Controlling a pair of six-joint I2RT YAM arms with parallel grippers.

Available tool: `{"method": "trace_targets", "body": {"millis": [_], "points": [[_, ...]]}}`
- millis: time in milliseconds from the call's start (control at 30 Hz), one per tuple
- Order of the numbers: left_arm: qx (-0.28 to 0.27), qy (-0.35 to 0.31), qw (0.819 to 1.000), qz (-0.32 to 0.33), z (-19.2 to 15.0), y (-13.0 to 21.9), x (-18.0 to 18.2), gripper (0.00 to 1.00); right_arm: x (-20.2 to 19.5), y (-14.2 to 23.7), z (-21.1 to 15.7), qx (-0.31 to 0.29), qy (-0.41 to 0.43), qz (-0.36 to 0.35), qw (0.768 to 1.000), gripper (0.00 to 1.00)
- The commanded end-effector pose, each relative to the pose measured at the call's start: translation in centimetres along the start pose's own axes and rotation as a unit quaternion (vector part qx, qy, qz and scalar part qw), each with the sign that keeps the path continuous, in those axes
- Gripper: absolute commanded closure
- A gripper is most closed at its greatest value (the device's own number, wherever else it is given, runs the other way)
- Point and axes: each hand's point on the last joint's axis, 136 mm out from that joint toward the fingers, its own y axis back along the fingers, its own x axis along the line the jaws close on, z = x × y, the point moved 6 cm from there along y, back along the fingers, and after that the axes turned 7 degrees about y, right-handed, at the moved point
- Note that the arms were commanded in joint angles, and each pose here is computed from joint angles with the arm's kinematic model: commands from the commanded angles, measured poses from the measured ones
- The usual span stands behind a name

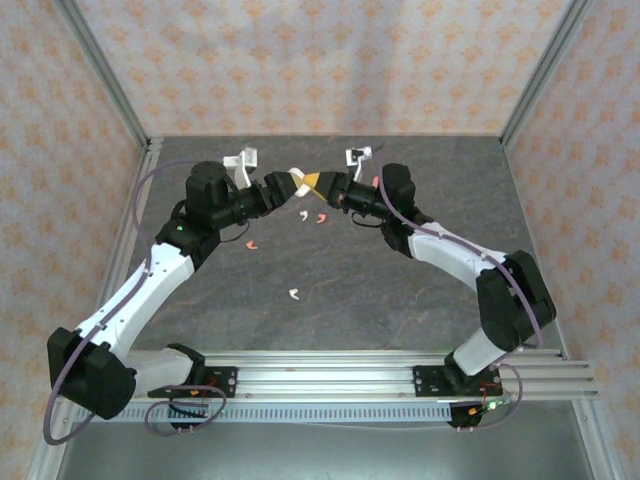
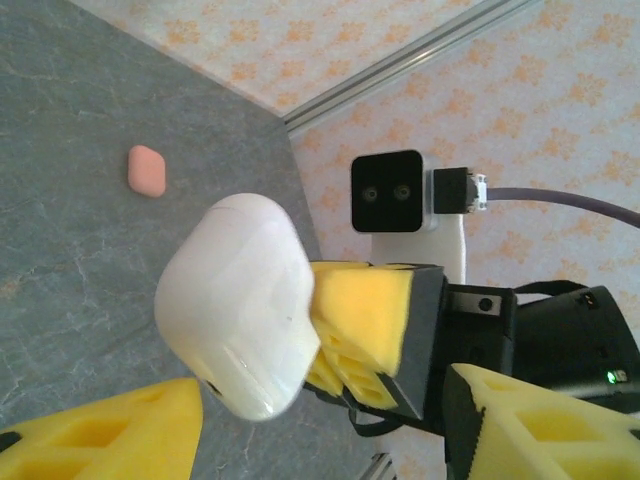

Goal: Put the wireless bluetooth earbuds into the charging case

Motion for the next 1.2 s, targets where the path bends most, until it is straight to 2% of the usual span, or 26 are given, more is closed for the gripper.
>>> {"method": "trace_targets", "body": {"millis": [0,233,400,500,667,767,900,1000,1133,1167], "points": [[0.009,-0.044,0.998,-0.033,0.4,1.4,-2.3,0.33,1.9,1.2,1.4,-0.005,0.05,-0.001,0.999,1.0],[0.039,-0.099,0.994,-0.024,0.4,2.2,-3.0,0.3,2.7,2.5,2.3,0.008,0.079,-0.012,0.997,1.0],[0.056,-0.146,0.987,0.035,0.6,3.5,-2.6,0.31,3.1,3.4,2.2,0.044,0.121,-0.044,0.991,1.0],[0.053,-0.163,0.984,0.042,0.9,4.3,-2.4,0.31,3.6,3.9,1.9,0.071,0.151,-0.059,0.984,1.0],[0.071,-0.215,0.974,0.011,0.3,5.0,-2.9,0.31,4.5,4.5,1.6,0.097,0.186,-0.067,0.975,1.0],[0.083,-0.286,0.954,-0.023,-0.7,5.7,-3.3,0.3,4.5,4.7,1.4,0.108,0.196,-0.066,0.972,1.0],[0.079,-0.338,0.936,-0.049,-1.8,6.5,-3.3,0.27,4.8,4.9,1.1,0.123,0.212,-0.064,0.967,1.0],[0.102,-0.318,0.94,-0.071,-2.1,6.2,-3.4,0.27,5.0,5.1,0.9,0.132,0.221,-0.058,0.965,1.0],[0.111,-0.248,0.955,-0.12,-1.8,4.0,-2.9,0.37,5.6,5.0,0.8,0.133,0.225,-0.04,0.964,1.0],[0.104,-0.244,0.956,-0.124,-1.8,3.7,-2.6,0.33,5.7,5.0,0.8,0.133,0.225,-0.036,0.965,1.0]]}}
